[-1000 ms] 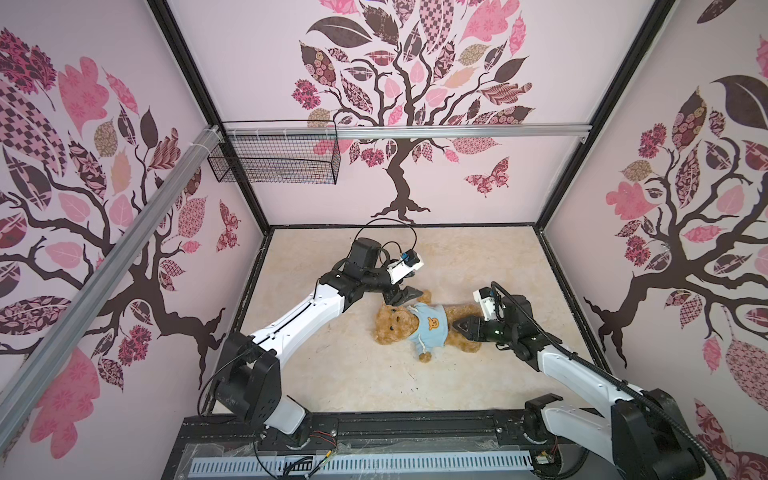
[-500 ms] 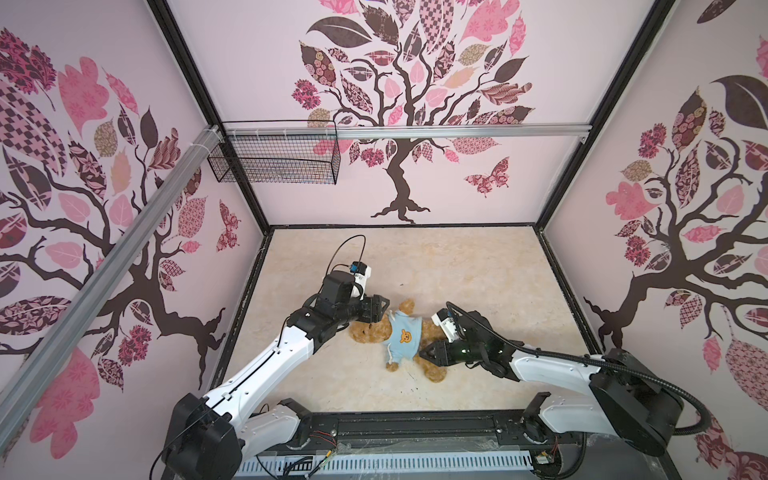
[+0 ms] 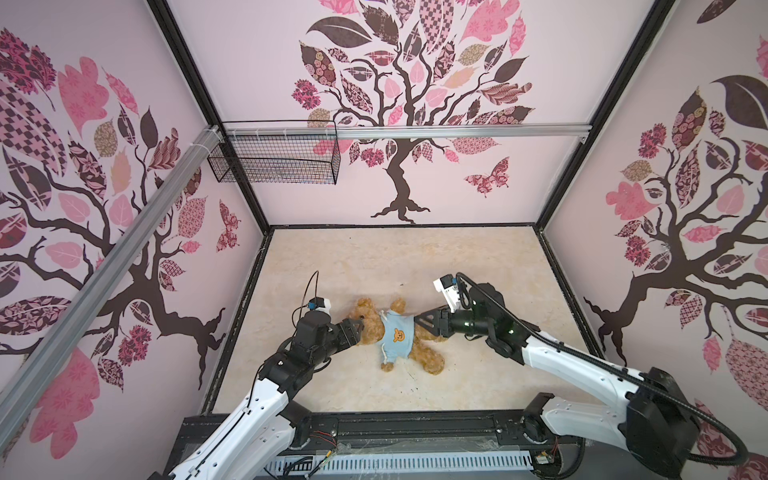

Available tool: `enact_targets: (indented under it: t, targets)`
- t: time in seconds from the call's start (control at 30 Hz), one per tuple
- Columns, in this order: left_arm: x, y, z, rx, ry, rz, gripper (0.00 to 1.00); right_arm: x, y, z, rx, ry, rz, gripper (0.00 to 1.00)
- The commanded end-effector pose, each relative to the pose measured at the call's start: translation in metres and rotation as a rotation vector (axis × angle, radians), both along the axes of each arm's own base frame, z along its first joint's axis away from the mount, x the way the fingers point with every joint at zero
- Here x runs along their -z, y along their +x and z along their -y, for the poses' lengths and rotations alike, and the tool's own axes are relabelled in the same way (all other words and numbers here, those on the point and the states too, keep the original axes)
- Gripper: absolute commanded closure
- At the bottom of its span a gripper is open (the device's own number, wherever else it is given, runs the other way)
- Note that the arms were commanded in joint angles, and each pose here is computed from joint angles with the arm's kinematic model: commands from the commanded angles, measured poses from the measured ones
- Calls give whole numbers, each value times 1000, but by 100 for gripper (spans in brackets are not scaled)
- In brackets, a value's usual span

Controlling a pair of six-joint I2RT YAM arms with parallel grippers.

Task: Dress the teddy bear
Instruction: 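Release the bear with both grippers and lift them away from it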

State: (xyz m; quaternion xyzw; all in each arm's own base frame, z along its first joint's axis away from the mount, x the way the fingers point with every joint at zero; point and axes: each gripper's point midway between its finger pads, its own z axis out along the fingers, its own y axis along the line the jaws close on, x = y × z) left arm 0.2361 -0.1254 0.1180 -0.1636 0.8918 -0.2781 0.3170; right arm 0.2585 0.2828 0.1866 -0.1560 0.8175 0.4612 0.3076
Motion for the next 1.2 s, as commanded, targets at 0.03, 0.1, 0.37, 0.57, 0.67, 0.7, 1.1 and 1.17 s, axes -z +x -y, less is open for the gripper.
enact_targets:
  t: [0.03, 0.1, 0.37, 0.57, 0.67, 0.7, 1.1, 1.17]
  targets:
    - [15, 12, 25, 25, -199, -49, 28, 44, 34, 1, -5, -135, -21, 50]
    - [12, 18, 46, 108, -279, -34, 28, 68, 40, -4, -35, -161, -80, 52]
    - [1, 58, 96, 251, -288, 2, 28, 112, -1, 10, -58, -130, -205, 59]
    - [9, 105, 127, 310, -246, 9, 30, 111, -6, 20, 31, -67, -220, 57]
    - [10, 128, 136, 325, -209, 39, 31, 109, 0, 19, 78, -19, -225, 54]
    - [8, 134, 138, 331, -206, 49, 30, 107, 2, 18, 86, -10, -224, 54]
    - [-37, 178, 48, 125, 120, 267, 28, 70, 39, 53, 213, -201, 4, 43]
    - [-48, 174, 18, 53, 279, 330, 27, 52, 48, 70, 283, -266, 93, 40]
